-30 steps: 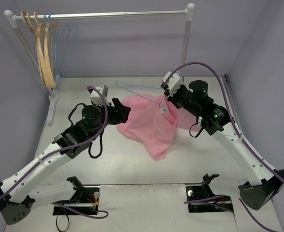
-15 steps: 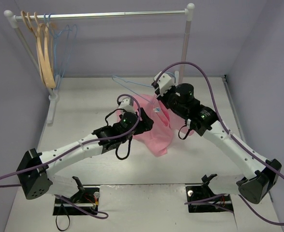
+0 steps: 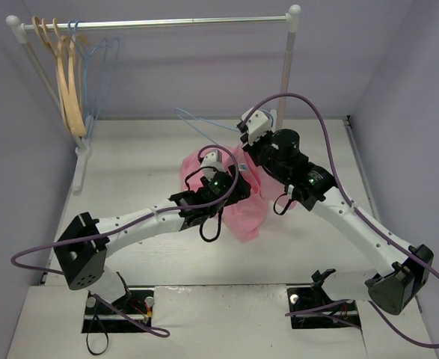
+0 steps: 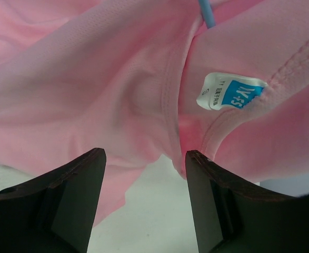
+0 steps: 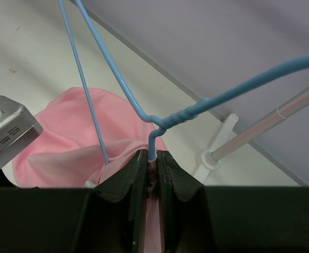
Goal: Place the t-shirt on the hanger
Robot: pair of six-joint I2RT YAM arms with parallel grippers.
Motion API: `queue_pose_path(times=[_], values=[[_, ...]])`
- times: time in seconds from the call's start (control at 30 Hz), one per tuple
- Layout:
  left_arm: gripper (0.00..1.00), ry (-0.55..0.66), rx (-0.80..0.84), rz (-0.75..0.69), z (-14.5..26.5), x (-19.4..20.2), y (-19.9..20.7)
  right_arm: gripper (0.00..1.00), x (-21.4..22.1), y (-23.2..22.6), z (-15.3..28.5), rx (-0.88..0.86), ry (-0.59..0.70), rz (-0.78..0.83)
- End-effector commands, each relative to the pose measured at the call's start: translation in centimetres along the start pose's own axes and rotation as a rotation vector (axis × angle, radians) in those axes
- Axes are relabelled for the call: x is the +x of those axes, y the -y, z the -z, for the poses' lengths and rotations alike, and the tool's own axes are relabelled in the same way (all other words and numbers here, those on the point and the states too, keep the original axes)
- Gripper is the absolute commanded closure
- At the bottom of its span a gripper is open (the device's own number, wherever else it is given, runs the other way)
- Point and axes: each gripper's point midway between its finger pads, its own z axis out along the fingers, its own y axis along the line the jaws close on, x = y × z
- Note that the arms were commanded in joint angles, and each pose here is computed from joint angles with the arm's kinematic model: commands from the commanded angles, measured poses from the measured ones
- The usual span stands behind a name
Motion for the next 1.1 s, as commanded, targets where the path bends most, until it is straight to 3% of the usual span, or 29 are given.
queue_pose_path(times=[0.0, 0.5, 0.67, 0.7, 0.83, 0.93, 1.07], values=[[0.39, 0.087, 0.101, 0.088, 0.6, -3.2, 4.3, 1.0, -3.3, 0.9, -0.1, 0.048, 0.121, -0.038], [0.41, 0.02, 0.051, 0.083, -2.3, -0.4, 3.4, 1.0, -2.9, 0.9, 0.1, 0.049, 0.114, -0.04], [0.59, 0.008, 0.031, 0.076, -2.5, 0.0, 2.9, 1.0, -2.7, 1.0, 0.2, 0.054, 0.107, -0.033], [0.69, 0.014, 0.03, 0.077, -2.5, -0.2, 2.8, 1.0, -2.7, 1.0, 0.3, 0.056, 0.103, -0.028], [0.91, 0.008, -0.038, 0.035, -1.6, -0.8, 1.0, 1.0, -2.6, 1.3, 0.9, 0.066, 0.101, -0.02], [1.0, 0.024, -0.09, 0.025, -0.8, -2.6, -1.3, 1.0, -2.1, 1.2, 1.2, 0.061, 0.09, -0.008], [1.0, 0.039, -0.13, 0.025, 0.1, -5.9, -5.1, 1.0, -1.8, 1.4, 2.1, 0.067, 0.091, 0.0]])
